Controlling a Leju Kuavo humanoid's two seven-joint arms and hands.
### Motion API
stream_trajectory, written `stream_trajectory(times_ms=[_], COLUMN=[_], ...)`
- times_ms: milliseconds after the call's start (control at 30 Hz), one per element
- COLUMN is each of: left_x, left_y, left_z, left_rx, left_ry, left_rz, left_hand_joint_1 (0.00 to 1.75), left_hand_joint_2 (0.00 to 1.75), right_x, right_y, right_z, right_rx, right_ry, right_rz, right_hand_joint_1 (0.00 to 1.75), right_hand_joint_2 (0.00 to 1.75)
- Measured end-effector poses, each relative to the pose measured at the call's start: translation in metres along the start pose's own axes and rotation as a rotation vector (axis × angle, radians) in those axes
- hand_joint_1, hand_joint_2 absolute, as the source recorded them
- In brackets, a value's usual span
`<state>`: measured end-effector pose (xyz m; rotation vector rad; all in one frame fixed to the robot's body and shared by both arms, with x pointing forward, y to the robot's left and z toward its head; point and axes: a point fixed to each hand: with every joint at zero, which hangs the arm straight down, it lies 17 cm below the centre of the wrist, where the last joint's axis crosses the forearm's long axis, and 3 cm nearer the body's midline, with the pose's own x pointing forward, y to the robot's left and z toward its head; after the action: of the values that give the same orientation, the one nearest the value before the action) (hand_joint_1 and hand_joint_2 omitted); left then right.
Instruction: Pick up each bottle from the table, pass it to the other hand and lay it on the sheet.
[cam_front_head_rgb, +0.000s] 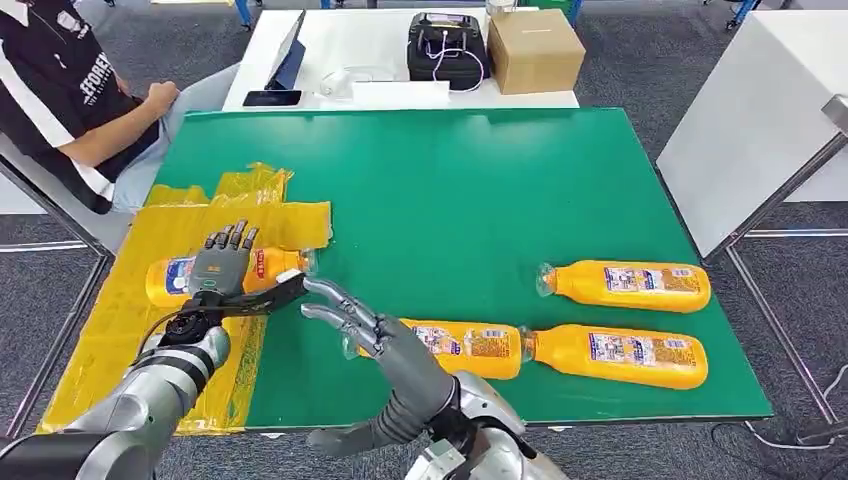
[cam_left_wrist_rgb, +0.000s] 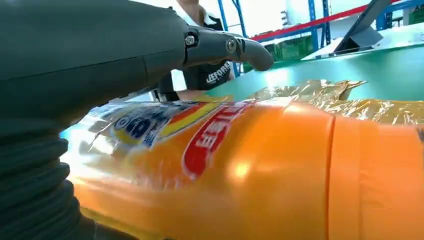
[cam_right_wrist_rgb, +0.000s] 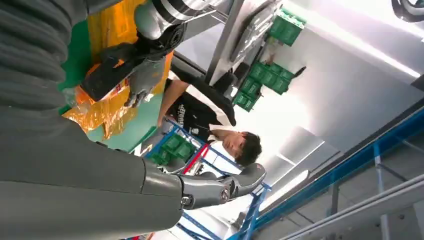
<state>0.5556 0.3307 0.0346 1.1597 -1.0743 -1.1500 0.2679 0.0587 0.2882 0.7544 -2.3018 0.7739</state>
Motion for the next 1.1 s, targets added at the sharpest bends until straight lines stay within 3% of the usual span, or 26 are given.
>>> stream_trajectory(times_ms=[267,500,733,967,1100], left_x=[-0.001,0.014,0.02,0.051,0.062], left_y=[-0.001,0.003,0.005,0.005,0.018], left_z=[-0.001,0.003,0.005,0.021,0.025], left_rx=[-0.01,0.029,0.041,0.075,0.154], left_ry=[0.011,-0.08,-0.103,-0.203,-0.199], left_rz=[0.015,0.246,0.367,0.573,0.603], left_hand_joint_1=[0.0,0.0,0.0,0.0,0.0], left_hand_joint_2=[1.75,1.75,1.75,1.75,1.75], right_x=[-0.004,-0.011,-0.015,-0.023,-0.028], right_y=[0.002,0.001,-0.002,0.001,-0.009], right_z=[0.0,0.002,0.003,0.018,0.017], right_rx=[0.002,0.002,-0.005,-0.031,-0.048], right_ry=[0.011,0.035,0.047,0.082,0.096], right_rz=[-0.001,0.008,0.016,0.048,0.061], right_hand_joint_1=[0.0,0.0,0.0,0.0,0.0], right_hand_joint_2=[1.75,1.75,1.75,1.75,1.75])
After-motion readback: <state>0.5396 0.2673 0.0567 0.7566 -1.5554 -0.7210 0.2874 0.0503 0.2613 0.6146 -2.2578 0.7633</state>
